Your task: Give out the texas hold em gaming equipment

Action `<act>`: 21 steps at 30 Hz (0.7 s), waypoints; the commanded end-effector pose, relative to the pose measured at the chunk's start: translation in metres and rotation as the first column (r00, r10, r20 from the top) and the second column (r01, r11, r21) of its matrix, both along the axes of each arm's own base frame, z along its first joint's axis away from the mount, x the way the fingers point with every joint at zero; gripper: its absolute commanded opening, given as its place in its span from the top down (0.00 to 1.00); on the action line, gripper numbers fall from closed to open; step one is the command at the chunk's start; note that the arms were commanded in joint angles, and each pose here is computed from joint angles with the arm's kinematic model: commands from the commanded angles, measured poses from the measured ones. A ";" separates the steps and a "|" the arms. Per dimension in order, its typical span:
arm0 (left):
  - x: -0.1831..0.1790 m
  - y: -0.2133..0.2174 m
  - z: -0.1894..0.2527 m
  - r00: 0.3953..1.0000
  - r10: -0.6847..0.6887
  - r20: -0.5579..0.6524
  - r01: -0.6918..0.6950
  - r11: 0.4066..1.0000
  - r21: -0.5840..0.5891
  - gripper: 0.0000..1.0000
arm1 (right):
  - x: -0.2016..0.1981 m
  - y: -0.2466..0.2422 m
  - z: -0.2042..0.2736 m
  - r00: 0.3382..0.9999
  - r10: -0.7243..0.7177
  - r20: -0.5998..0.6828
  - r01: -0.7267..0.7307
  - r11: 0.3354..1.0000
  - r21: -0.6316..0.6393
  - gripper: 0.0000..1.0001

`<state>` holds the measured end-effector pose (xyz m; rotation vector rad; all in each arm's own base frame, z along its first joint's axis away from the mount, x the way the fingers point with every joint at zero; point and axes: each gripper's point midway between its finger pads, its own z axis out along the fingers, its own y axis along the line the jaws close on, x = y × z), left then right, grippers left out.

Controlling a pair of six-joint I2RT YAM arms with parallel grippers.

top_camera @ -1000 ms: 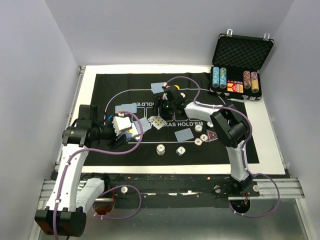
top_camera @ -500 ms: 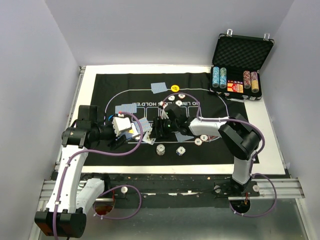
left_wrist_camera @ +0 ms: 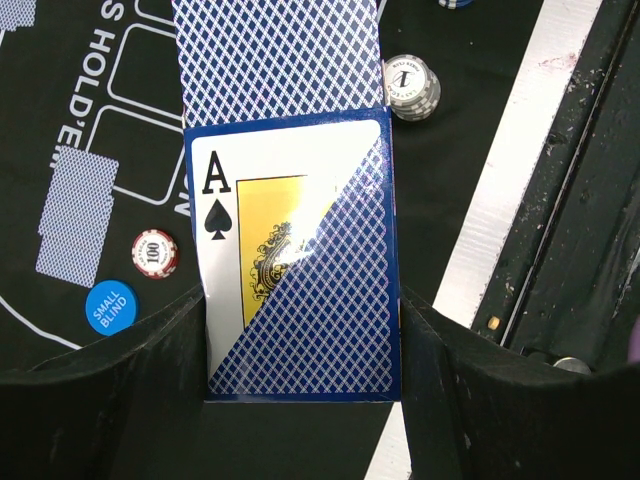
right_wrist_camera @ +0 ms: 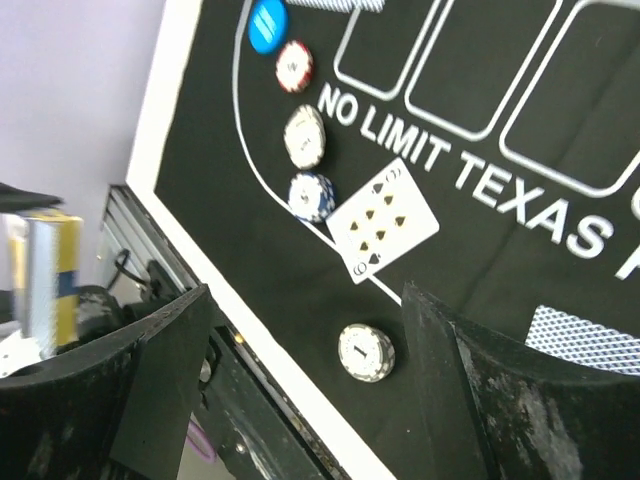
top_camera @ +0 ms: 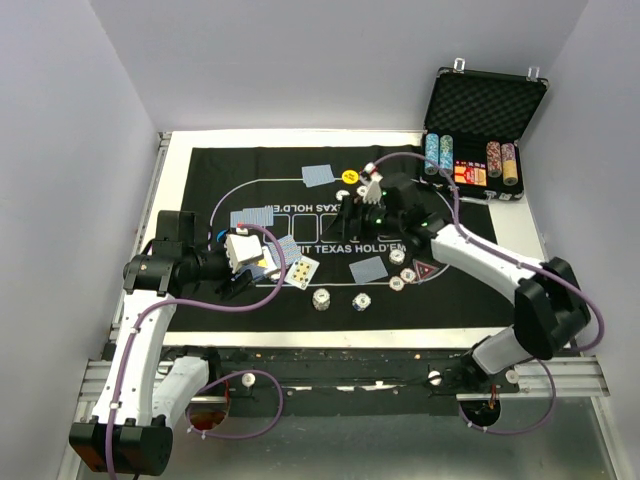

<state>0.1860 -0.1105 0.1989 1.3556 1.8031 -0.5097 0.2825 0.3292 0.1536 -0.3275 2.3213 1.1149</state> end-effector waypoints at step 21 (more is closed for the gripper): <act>0.003 -0.006 0.014 0.999 -0.027 0.035 0.028 0.999 -0.028 0.53 | -0.050 0.084 0.070 0.957 0.286 -0.038 -0.265 0.923 0.279 0.13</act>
